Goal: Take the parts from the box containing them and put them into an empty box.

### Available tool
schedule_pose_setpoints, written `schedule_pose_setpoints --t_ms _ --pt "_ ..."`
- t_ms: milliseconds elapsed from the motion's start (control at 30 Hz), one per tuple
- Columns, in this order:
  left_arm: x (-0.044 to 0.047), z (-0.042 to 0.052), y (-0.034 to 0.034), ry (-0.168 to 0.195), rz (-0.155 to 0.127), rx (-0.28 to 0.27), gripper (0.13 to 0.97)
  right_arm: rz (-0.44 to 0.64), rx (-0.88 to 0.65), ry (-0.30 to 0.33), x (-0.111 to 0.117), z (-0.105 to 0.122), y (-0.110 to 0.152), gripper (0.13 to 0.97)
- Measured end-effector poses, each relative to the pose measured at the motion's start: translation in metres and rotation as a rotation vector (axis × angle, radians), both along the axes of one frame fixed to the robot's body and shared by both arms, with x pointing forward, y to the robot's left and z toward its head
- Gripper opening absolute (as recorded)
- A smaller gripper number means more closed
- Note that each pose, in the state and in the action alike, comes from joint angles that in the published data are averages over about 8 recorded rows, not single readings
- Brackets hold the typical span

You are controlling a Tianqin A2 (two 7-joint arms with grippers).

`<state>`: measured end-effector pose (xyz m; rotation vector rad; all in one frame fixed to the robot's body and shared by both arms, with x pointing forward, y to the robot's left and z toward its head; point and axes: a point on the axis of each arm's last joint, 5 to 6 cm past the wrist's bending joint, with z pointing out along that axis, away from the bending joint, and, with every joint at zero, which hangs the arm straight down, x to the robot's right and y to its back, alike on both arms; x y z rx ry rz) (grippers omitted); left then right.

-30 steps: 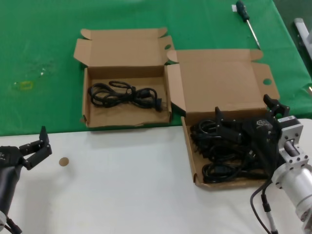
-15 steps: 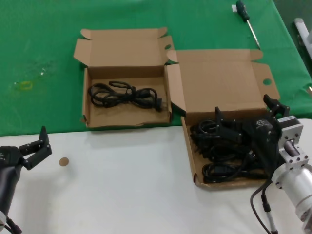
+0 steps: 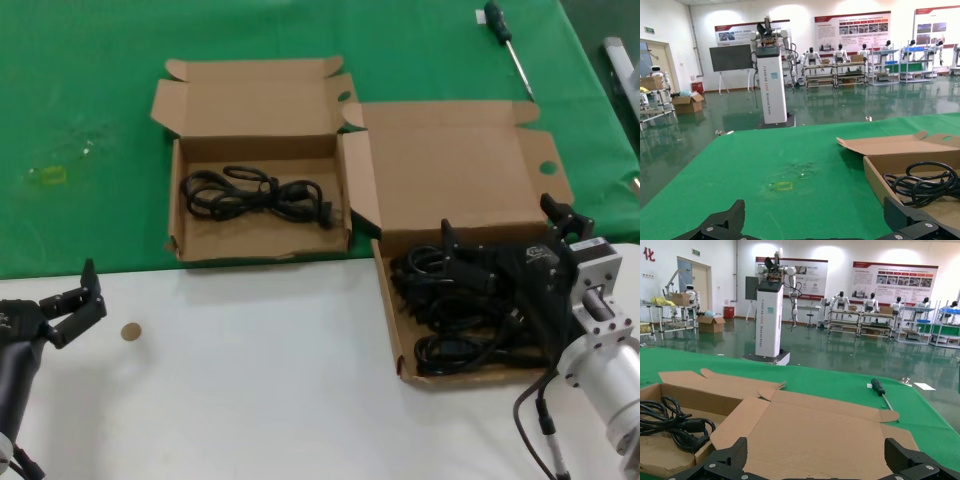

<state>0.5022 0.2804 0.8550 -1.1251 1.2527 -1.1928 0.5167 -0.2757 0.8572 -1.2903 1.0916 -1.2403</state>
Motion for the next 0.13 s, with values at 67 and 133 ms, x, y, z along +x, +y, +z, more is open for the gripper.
schedule_pose_setpoints --t_ms 67,133 --pt "0.0 0.0 0.0 0.0 0.0 0.0 0.966 0.0 0.0 0.0 0.0 0.0 0.0 0.966" --pt "0.0 0.0 0.0 0.0 0.0 0.0 0.966 0.0 0.0 0.0 0.0 0.0 0.0 0.966"
